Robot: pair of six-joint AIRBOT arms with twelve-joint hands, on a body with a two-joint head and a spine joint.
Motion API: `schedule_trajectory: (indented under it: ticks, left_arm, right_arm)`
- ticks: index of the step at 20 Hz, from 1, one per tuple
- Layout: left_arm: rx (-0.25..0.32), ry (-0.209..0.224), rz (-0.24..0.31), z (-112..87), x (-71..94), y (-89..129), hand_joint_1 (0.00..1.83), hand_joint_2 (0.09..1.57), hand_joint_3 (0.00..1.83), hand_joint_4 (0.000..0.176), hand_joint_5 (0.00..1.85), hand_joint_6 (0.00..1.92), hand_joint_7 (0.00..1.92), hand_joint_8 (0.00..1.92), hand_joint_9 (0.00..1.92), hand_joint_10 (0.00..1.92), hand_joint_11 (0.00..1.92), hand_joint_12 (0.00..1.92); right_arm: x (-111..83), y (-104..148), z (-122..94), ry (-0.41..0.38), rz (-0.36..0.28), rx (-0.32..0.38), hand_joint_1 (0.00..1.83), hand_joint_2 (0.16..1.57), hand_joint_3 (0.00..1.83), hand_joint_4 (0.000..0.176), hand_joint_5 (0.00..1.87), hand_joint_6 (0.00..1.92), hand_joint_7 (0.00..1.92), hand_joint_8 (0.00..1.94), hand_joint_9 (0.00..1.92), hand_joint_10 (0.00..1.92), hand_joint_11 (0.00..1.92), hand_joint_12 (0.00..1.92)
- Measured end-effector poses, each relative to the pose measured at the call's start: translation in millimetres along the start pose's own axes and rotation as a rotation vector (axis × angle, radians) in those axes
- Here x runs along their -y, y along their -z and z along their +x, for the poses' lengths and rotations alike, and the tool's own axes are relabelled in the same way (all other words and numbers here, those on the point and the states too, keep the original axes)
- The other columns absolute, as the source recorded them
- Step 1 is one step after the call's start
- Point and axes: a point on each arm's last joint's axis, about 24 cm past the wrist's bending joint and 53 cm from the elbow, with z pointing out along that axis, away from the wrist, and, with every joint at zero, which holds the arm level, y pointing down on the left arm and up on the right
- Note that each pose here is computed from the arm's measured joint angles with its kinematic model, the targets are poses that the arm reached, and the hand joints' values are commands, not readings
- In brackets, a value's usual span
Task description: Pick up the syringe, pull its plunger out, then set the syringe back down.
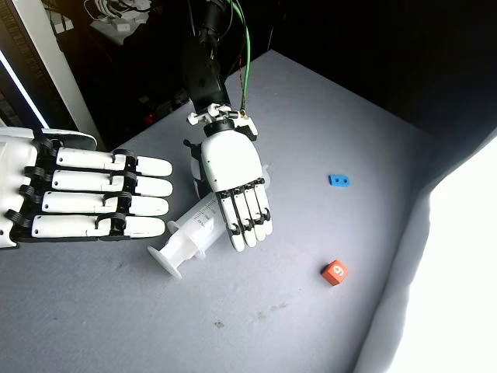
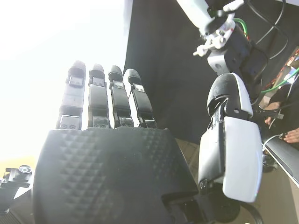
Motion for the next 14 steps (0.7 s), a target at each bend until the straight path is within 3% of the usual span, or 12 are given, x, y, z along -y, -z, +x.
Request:
schedule_trajectory:
  ticks: [2, 3, 4, 5, 6, 7, 9, 10, 11, 14]
  left_arm:
    - [0.002, 0.003, -0.001, -0.1, 0.2, -0.3, 1.20, 1.11, 0.00, 0.000, 0.44, 0.02, 0.62, 0.02, 0.64, 0.04, 0.20, 0.91]
    - [0.006, 0.003, -0.002, -0.9, 0.0, -0.3, 1.20, 1.11, 0.00, 0.000, 0.44, 0.02, 0.62, 0.02, 0.64, 0.04, 0.20, 0.91]
    - [0.013, 0.002, -0.005, -2.3, -0.4, -0.4, 1.22, 1.09, 0.00, 0.000, 0.73, 0.03, 0.92, 0.03, 0.92, 0.07, 0.41, 0.97]
    - [0.024, -0.003, -0.006, -4.3, 0.0, -0.6, 1.24, 1.15, 0.00, 0.000, 0.74, 0.91, 0.99, 0.90, 1.05, 0.16, 0.48, 1.15]
    - [0.034, -0.004, -0.011, -6.8, -1.4, -0.4, 1.34, 1.15, 0.01, 0.000, 0.75, 1.00, 0.98, 1.05, 0.88, 1.16, 0.53, 1.24]
    - [0.036, -0.006, -0.012, -7.2, -1.4, -0.4, 1.37, 1.14, 0.00, 0.000, 0.83, 0.91, 1.00, 1.05, 0.87, 1.34, 0.61, 1.32]
    - [0.023, -0.010, -0.013, -2.1, -2.6, 0.2, 1.37, 1.15, 0.00, 0.000, 0.85, 0.96, 0.94, 1.13, 0.82, 1.39, 0.65, 1.37]
    - [0.020, -0.005, -0.013, -0.8, -2.4, 0.7, 1.26, 1.13, 0.00, 0.000, 0.92, 0.92, 0.99, 1.13, 0.84, 1.13, 0.63, 1.41]
    - [0.017, 0.000, -0.015, 0.8, -3.2, 1.0, 1.24, 1.13, 0.00, 0.000, 0.94, 0.93, 0.99, 1.14, 0.86, 1.05, 0.60, 1.45]
    - [0.017, 0.002, -0.018, 1.1, -4.3, 1.6, 1.22, 1.14, 0.00, 0.000, 0.92, 0.96, 0.94, 1.21, 0.79, 1.07, 0.49, 1.55]
  right_arm:
    - [0.0, 0.0, -0.1, 0.000, 0.000, 0.000, 0.35, 1.05, 0.00, 0.000, 0.09, 0.00, 0.08, 0.00, 0.05, 0.00, 0.00, 0.19]
    - [0.0, 0.0, -0.1, 0.000, 0.000, 0.000, 0.35, 1.05, 0.00, 0.000, 0.09, 0.00, 0.08, 0.00, 0.05, 0.00, 0.00, 0.19]
    - [-0.1, 0.0, -0.3, 0.000, 0.000, 0.001, 0.34, 1.06, 0.00, 0.000, 0.09, 0.00, 0.09, 0.00, 0.06, 0.00, 0.00, 0.20]
    - [-0.4, 0.0, -0.7, 0.000, -0.002, 0.003, 0.34, 1.06, 0.00, 0.000, 0.09, 0.00, 0.08, 0.00, 0.06, 0.00, 0.00, 0.20]
    - [-0.8, 0.0, -1.2, 0.000, -0.004, 0.005, 0.34, 1.06, 0.00, 0.000, 0.09, 0.00, 0.08, 0.00, 0.05, 0.00, 0.00, 0.19]
    - [-0.9, 0.1, -1.2, 0.000, -0.004, 0.005, 0.34, 1.06, 0.00, 0.000, 0.08, 0.00, 0.07, 0.00, 0.05, 0.00, 0.00, 0.16]
    - [-0.7, 0.1, -1.1, 0.000, -0.003, 0.005, 0.33, 1.07, 0.00, 0.000, 0.09, 0.00, 0.07, 0.00, 0.04, 0.00, 0.00, 0.14]
    - [-0.7, 0.1, -1.1, 0.000, -0.003, 0.005, 0.31, 1.07, 0.00, 0.000, 0.08, 0.00, 0.07, 0.00, 0.03, 0.00, 0.00, 0.12]
    - [-0.8, 0.1, -1.2, 0.000, -0.004, 0.005, 0.33, 1.06, 0.00, 0.000, 0.07, 0.00, 0.06, 0.00, 0.04, 0.00, 0.00, 0.13]
    - [-0.8, 0.1, -1.2, 0.000, -0.004, 0.005, 0.34, 1.07, 0.00, 0.000, 0.08, 0.00, 0.06, 0.00, 0.05, 0.00, 0.00, 0.13]
